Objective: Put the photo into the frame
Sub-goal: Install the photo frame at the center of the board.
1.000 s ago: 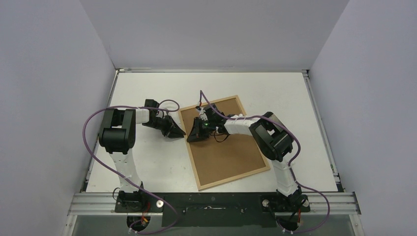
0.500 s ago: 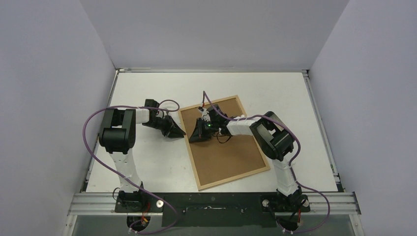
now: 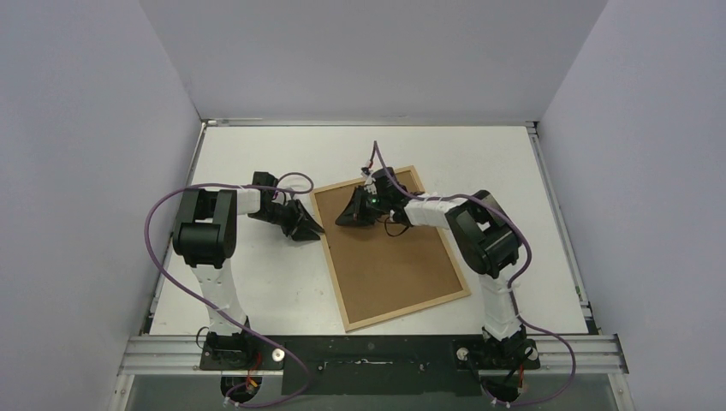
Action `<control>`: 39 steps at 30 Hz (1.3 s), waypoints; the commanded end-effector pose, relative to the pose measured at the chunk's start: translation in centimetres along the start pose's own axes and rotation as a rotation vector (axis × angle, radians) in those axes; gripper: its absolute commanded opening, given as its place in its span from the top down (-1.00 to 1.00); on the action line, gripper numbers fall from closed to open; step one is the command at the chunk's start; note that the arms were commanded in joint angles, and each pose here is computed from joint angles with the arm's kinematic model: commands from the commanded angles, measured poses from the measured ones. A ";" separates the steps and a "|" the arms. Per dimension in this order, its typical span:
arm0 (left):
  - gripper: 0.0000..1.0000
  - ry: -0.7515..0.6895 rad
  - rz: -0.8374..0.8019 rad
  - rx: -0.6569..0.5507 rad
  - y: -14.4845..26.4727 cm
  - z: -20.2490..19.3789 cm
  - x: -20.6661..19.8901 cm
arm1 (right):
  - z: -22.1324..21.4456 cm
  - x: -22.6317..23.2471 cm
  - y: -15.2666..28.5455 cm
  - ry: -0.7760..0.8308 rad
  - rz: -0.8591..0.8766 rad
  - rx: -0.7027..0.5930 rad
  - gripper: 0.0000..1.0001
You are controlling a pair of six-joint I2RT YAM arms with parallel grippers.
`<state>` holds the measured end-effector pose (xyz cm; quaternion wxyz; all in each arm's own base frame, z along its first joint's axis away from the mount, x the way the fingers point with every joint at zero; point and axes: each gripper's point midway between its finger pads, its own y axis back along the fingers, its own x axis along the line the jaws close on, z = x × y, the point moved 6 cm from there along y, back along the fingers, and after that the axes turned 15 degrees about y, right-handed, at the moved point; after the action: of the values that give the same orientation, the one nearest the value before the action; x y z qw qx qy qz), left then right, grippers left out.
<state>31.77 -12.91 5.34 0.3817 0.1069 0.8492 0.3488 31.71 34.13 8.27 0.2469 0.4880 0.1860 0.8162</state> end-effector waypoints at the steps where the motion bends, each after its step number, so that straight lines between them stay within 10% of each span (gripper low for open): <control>1: 0.35 -0.035 0.160 -0.151 -1.8 2.3 3.3 | 5.9 4.2 0.0 0.061 0.117 -0.175 1.00; 39: 0.80 0.044 0.356 -0.143 -3.7 2.6 8.2 | 6.8 0.2 -6.6 -0.101 0.072 -0.335 1.00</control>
<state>31.88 -13.07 4.88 0.3877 0.1144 0.8507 0.3360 38.30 39.56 6.29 0.3199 0.5058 0.0722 0.7979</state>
